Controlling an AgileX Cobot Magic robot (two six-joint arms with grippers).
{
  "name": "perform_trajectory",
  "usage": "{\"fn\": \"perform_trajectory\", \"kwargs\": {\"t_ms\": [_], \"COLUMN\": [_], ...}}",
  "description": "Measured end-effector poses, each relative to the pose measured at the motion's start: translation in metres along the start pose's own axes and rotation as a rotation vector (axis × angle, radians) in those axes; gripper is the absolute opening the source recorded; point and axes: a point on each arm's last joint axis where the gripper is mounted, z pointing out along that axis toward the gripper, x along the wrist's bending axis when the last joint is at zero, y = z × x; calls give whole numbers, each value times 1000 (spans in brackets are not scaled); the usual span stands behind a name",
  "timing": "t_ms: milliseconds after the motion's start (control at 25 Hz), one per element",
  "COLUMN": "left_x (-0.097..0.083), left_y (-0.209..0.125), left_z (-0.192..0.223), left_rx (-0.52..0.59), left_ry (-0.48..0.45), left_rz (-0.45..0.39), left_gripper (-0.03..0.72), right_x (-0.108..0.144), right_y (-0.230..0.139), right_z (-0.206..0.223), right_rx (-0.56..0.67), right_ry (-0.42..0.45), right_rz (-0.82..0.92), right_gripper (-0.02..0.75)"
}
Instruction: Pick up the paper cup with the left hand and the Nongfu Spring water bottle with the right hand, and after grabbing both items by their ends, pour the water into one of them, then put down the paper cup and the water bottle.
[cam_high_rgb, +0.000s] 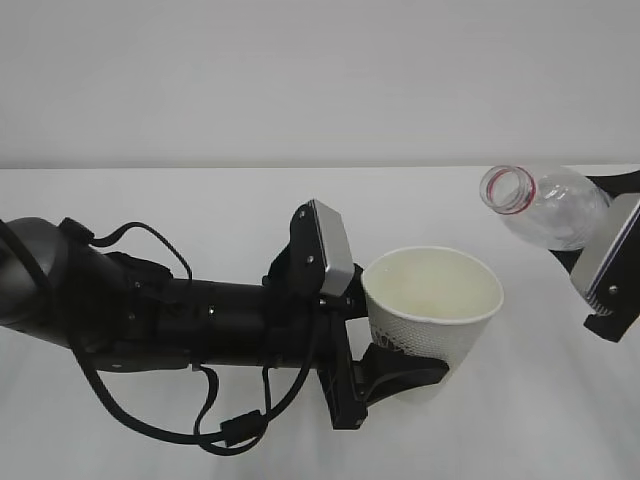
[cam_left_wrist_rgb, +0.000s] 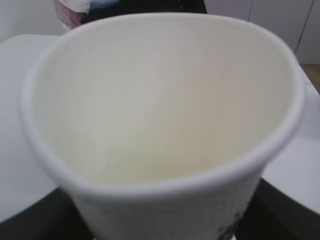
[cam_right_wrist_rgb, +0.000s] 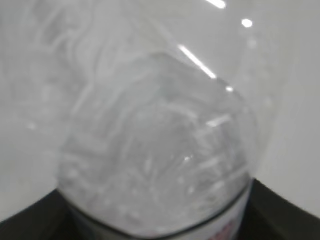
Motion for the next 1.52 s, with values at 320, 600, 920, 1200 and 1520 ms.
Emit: {"fn": "perform_trajectory", "kwargs": {"t_ms": [320,600,920,1200,1520], "left_x": [0,0,0,0,0], "left_y": [0,0,0,0,0], "left_z": [0,0,0,0,0], "left_rx": [0,1,1,0,-1], "left_ry": [0,-2,-2,-2,-2], "left_rz": [0,-3,-11,-13,-13], "left_gripper": [528,528,528,528,528], "right_x": [-6,-6,-8,-10,-11], "right_y": [3,3,4,4,4], "right_z": [0,0,0,-1,-1], "right_rx": [-30,-30,-34,-31,-34], "right_ry": [-64,-71,-92,-117,-130], "right_rz": [-32,-82,-126,-163,-220], "right_gripper": [484,484,484,484,484]}}
